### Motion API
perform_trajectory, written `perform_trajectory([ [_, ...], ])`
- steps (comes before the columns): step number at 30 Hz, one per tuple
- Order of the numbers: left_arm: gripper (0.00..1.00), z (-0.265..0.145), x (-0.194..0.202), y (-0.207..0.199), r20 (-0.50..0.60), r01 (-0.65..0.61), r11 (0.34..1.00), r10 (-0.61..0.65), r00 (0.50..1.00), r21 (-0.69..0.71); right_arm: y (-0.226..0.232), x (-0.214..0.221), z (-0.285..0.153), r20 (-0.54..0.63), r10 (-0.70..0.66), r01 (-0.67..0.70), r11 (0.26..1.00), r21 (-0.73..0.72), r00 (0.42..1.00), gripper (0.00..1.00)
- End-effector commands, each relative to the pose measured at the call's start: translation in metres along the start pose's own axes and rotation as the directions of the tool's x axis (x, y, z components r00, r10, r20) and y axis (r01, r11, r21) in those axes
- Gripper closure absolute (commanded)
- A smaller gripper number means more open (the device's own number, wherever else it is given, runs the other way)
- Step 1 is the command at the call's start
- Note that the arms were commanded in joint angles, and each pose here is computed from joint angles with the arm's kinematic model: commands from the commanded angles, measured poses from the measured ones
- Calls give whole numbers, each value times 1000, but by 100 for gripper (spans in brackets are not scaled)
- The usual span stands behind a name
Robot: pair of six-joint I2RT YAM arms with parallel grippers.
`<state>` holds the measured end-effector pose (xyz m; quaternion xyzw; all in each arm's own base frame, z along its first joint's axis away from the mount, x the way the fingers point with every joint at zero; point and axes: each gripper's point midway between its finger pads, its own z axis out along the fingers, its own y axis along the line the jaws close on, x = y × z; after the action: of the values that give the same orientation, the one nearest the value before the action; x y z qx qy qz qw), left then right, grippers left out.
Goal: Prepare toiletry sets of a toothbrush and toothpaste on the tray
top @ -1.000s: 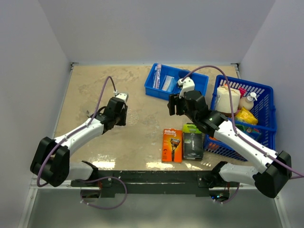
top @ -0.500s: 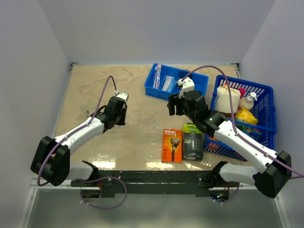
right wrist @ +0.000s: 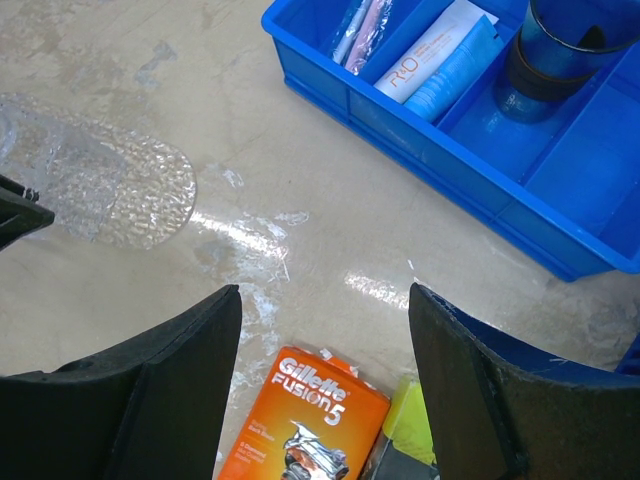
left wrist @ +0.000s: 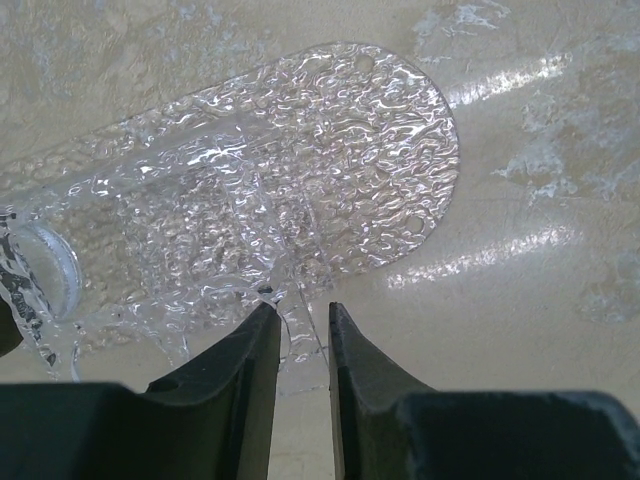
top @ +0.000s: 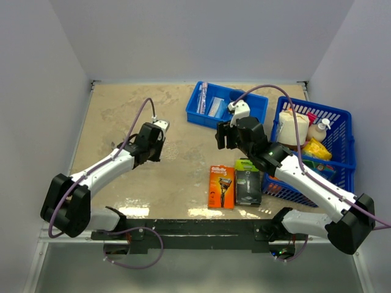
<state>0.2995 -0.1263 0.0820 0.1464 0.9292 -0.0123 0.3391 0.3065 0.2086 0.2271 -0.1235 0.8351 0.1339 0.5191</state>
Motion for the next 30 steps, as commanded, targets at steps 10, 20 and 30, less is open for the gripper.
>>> perform_trajectory([
  [10,100,-6,-34,14,88,-33,999,32,996,13,-1,-8,-1,32,29,-29,1000,4,999,30],
  [20,100,-3,-41,25,103,-15,999,12,995,31,-1,-6,-1,28,31,-31,1000,4,999,30],
  [30,100,2,-34,33,76,-20,1000,19,997,18,0,-4,0,24,31,-31,1000,0,999,30],
])
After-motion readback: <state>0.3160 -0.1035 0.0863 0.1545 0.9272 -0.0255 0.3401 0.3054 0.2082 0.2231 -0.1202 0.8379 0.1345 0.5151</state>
